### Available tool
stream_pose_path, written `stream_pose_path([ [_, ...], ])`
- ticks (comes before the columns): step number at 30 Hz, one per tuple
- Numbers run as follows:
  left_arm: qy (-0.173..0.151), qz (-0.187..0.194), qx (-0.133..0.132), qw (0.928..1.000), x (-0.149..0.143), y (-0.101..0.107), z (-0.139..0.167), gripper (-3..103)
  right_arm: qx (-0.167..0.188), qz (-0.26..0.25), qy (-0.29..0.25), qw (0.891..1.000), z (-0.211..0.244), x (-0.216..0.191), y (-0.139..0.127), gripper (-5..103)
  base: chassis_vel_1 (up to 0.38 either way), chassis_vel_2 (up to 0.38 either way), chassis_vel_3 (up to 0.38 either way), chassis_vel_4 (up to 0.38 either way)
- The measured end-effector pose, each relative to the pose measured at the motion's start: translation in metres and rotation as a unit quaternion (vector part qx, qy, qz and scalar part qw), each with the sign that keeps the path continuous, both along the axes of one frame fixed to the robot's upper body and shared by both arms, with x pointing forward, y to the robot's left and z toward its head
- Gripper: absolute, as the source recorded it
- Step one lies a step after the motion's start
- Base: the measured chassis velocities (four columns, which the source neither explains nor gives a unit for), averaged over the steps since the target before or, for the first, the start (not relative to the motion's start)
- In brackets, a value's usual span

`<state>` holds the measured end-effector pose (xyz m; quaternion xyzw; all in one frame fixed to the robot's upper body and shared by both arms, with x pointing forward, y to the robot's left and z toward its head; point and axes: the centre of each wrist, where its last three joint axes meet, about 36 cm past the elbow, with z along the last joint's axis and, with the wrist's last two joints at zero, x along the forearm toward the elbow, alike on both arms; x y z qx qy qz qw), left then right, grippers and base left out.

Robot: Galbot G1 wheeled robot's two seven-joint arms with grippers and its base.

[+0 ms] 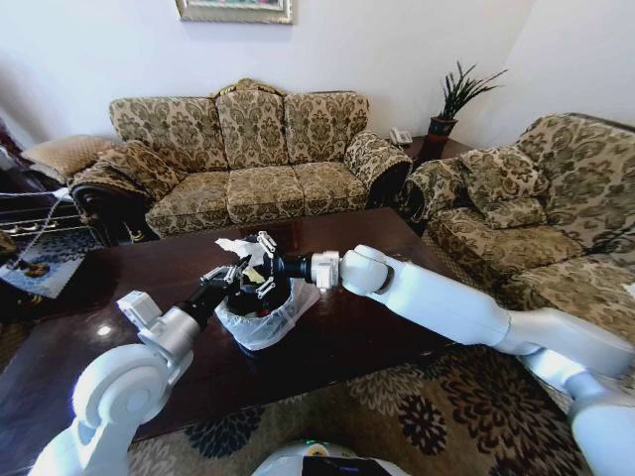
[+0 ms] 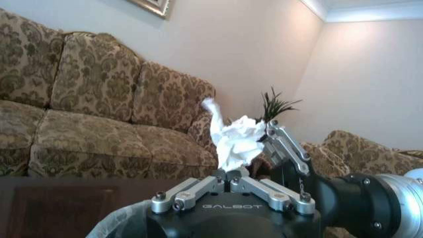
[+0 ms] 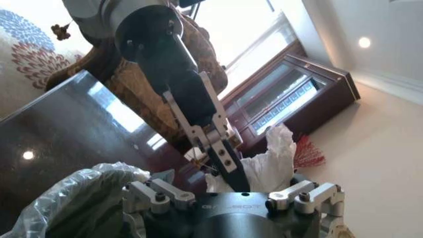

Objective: Move to the front of the table and place the trash on the table into the trash bin.

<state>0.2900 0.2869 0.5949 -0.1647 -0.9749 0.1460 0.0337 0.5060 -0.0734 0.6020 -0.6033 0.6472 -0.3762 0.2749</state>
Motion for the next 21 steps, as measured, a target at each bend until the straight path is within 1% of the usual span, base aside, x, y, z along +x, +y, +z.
stream_pose_path([
  [10,-0.004,-0.012,0.005,0.9999,-0.001,-0.001,-0.003,0,0.011,-0.016,0.004,1.000,0.006,0.002,-0.011,100,0.000,0.000,0.000,0.000],
  [13,-0.003,-0.011,0.006,0.9999,0.000,0.000,-0.004,0,0.019,-0.017,0.014,1.000,0.007,0.000,-0.011,100,0.000,0.000,0.000,0.000],
  [21,-0.001,-0.004,0.010,0.9999,0.003,0.002,-0.007,0,0.024,-0.015,0.027,0.999,0.010,-0.006,-0.016,100,0.000,0.000,0.000,0.000],
])
